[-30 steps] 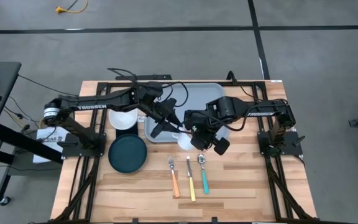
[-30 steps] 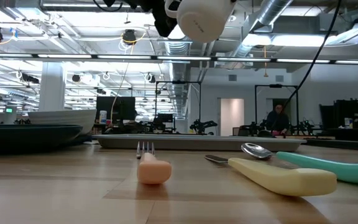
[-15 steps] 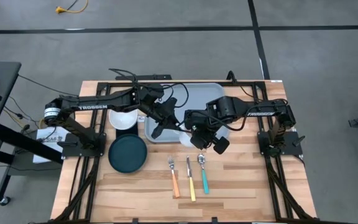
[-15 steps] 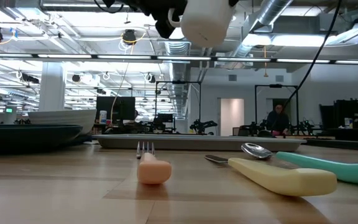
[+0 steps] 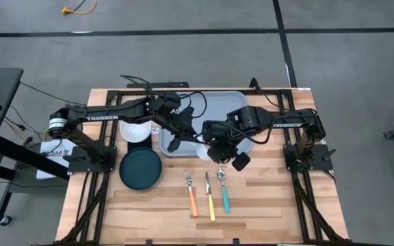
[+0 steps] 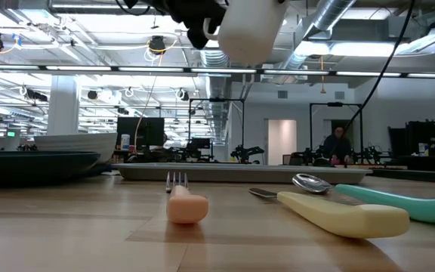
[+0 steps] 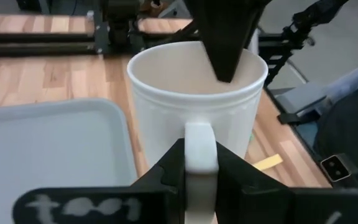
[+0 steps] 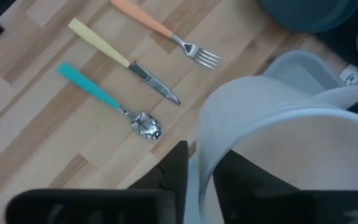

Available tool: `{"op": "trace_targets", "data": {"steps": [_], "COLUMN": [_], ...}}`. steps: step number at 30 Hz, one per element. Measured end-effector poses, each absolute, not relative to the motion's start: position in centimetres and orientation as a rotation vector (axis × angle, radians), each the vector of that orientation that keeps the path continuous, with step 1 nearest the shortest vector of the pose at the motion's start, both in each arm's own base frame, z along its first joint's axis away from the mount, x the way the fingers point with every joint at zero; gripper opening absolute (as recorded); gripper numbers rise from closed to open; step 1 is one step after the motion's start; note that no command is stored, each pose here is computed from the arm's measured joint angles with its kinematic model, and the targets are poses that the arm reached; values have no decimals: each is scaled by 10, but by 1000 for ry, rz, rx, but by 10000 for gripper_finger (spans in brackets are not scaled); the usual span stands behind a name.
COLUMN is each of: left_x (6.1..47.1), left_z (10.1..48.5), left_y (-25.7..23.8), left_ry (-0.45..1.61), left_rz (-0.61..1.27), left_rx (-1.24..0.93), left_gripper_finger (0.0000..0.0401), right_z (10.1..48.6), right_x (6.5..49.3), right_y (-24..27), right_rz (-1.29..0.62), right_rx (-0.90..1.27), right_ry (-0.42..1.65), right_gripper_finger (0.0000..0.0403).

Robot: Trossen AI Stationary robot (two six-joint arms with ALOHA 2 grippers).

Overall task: Set up tray
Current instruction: Put the white mug on the top left of the blue tray

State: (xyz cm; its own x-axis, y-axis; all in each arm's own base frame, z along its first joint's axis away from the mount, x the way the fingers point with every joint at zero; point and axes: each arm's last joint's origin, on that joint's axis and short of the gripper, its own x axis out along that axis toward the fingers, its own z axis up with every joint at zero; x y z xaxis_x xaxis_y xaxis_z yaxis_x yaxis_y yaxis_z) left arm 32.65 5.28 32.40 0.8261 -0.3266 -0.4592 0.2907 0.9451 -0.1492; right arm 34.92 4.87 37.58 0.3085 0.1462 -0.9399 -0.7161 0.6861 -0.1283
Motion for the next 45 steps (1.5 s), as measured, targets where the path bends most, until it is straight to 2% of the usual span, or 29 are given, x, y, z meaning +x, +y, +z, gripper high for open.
{"op": "trace_targets", "data": {"steps": [5,11,15,20,25,30,35,40,45], "left_x": [324,324,324,325,328,322,313,303,295], "left_z": [320,318,318,314,293,262,251,260,271], "left_y": [53,55,56,58,61,72,84,93,98], "left_ry": [553,580,580,561,452,389,266,185,172], "left_rz": [-296,-229,-206,-160,-145,-95,-46,18,191], "left_rx": [-80,-60,-51,-30,-12,-50,-56,-53,25], "left_gripper_finger": [35,28,33,28,28,39,27,37,33], "right_z": [375,378,393,429,460,478,489,479,437], "right_x": [349,346,336,312,280,250,224,200,186], "right_y": [47,36,23,9,-19,-49,-62,-64,-62], "right_rz": [561,311,197,80,-121,-294,-380,-436,-442], "right_rx": [-626,-666,-642,-535,-356,-181,-106,-83,-84], "right_ry": [1152,1228,1227,1121,987,906,735,548,406], "right_gripper_finger": [103,134,146,155,157,153,154,154,151]}}
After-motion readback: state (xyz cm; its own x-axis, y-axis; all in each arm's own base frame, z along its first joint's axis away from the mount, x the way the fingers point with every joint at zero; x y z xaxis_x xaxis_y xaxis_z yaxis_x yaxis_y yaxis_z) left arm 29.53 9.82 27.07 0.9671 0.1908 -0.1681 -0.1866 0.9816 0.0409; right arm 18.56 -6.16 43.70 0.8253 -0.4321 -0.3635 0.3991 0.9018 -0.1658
